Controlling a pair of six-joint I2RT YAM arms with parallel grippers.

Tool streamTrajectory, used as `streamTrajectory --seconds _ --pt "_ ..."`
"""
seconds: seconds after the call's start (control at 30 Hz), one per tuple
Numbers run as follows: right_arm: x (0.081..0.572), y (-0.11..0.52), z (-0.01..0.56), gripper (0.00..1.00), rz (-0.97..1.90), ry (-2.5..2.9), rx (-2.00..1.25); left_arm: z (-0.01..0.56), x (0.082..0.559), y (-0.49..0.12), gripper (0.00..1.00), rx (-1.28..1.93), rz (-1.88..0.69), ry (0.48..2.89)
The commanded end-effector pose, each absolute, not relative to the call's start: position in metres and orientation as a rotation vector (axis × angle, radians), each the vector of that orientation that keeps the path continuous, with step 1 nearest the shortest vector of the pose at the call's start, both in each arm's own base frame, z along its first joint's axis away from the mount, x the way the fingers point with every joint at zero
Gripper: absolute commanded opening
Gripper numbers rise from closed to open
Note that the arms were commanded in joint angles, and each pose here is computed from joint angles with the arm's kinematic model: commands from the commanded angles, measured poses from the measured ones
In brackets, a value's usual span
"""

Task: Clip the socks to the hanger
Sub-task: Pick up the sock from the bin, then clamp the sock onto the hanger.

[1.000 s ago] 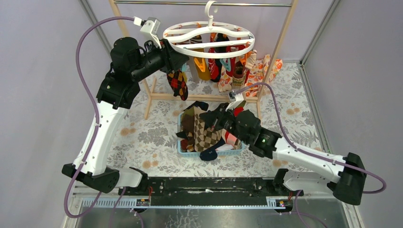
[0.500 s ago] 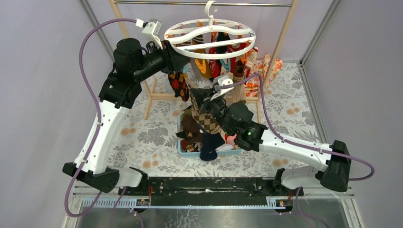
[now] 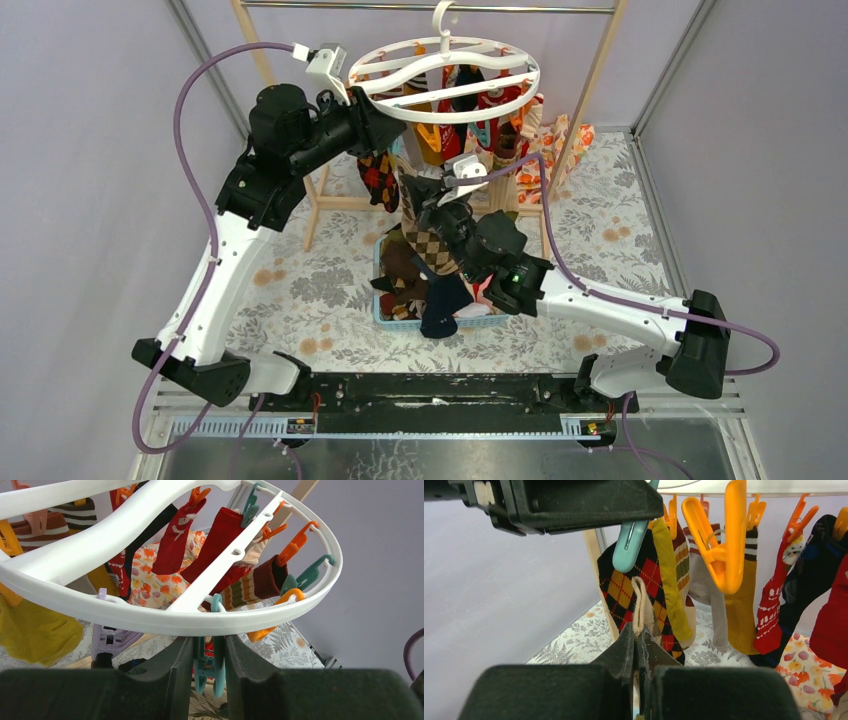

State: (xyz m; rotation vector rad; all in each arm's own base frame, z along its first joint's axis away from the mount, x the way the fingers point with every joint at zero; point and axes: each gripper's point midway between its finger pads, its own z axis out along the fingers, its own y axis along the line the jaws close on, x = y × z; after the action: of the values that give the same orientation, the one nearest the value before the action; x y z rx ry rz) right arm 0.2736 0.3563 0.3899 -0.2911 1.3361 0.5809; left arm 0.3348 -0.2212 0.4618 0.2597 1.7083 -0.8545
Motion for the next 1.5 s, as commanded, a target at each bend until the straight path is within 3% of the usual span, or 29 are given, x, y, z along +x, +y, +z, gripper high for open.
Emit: streamTrajectory --seconds 0.0,0.63,1.47 --pt "0.269 0.349 0.437 0.00 0.652 1.246 -0.173 0.477 0.343 -0.225 0.02 0.249 -0.841 1.643" --pt "0.237 0.344 0.423 0.00 1.254 1.272 -0.420 0.500 0.309 -0.261 0.00 0.405 -1.097 1.567" --pt "0.257 0.338 0.441 0.00 1.405 1.184 -0.368 0.499 0.297 -0.256 0.00 0.442 -1.182 1.545"
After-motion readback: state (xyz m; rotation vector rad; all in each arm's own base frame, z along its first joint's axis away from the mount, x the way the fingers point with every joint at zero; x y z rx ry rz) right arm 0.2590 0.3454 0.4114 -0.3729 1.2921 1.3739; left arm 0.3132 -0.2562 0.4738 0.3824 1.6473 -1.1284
